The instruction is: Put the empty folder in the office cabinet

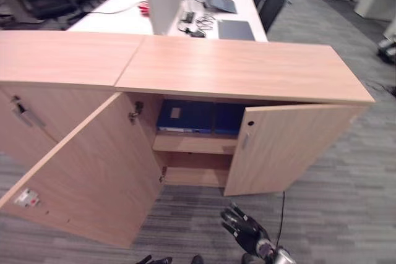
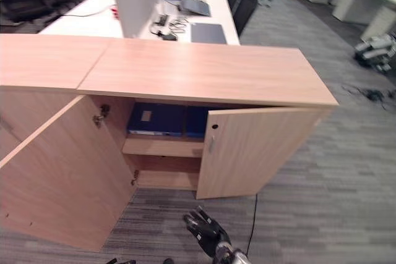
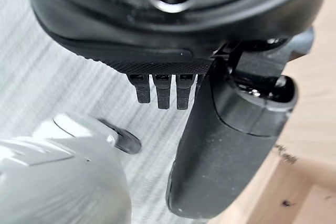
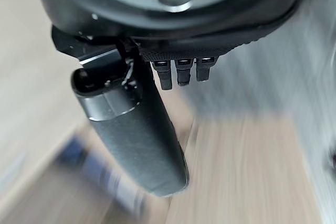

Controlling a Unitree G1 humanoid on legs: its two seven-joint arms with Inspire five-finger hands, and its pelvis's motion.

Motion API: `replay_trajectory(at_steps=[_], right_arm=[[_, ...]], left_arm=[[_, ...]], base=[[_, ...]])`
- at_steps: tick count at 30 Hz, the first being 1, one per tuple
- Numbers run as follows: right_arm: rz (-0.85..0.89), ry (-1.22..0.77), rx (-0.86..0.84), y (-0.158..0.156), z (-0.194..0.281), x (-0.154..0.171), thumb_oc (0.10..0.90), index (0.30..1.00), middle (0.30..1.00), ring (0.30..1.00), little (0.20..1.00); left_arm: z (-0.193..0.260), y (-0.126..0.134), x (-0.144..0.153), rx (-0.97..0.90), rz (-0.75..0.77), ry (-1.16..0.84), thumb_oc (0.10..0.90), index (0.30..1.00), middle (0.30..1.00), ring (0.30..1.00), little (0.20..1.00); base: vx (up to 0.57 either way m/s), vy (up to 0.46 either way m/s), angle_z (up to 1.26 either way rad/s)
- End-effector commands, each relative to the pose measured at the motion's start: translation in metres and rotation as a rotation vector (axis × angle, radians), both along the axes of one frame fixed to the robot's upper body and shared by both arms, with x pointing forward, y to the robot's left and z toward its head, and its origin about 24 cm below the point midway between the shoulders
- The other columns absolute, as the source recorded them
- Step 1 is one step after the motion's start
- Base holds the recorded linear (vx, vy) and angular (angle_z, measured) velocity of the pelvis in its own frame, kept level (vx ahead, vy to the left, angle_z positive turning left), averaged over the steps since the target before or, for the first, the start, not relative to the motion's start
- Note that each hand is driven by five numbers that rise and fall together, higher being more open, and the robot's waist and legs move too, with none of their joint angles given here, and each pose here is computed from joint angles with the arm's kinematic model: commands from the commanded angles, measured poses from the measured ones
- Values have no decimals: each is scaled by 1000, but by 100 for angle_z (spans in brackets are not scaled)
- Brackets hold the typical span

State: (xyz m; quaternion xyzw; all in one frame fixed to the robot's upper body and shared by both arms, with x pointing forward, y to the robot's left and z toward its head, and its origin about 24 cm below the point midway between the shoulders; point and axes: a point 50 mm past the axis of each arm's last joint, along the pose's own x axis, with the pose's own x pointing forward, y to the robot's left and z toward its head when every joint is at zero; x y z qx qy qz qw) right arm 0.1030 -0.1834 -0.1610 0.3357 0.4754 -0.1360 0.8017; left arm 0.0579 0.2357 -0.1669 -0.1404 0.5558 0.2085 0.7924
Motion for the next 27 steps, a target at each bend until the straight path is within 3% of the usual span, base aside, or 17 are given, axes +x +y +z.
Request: replay_trajectory(at_steps=[1,2,5,12,18,22,27], right_arm=[[27,8,-88,-10,0,-1,800,900,900,900,900],[20,179,-192,-33,-8,-30,800,900,900,900,900],[-29,313,-256,-55,-9,-60,800,900,900,900,900],[-65,440,-311,-73,-6,-99,800,900,900,900,900],[-28,420,-310,-70,-7,-95,800,900,900,900,900],[7,351,-314,-69,-6,-75,800,900,900,900,900],[11,291,-378,-88,2,-52,800,900,900,900,900]], left_arm=[[2,-6,26,-23,7,-66,800,900,900,900,900],[3,-4,29,-6,4,-60,800,900,900,900,900],[4,1,29,8,14,-57,800,900,900,900,900],[8,18,29,61,29,-44,800,900,900,900,900],[9,25,23,59,67,-33,800,900,900,900,900],[13,38,22,97,118,-37,800,900,900,900,900],[33,63,61,190,175,-175,800,900,900,900,900]], base=[[64,-187,29],[60,-185,22],[73,-182,47],[32,-160,31],[26,-120,29],[-7,-102,20],[-88,2,59]])
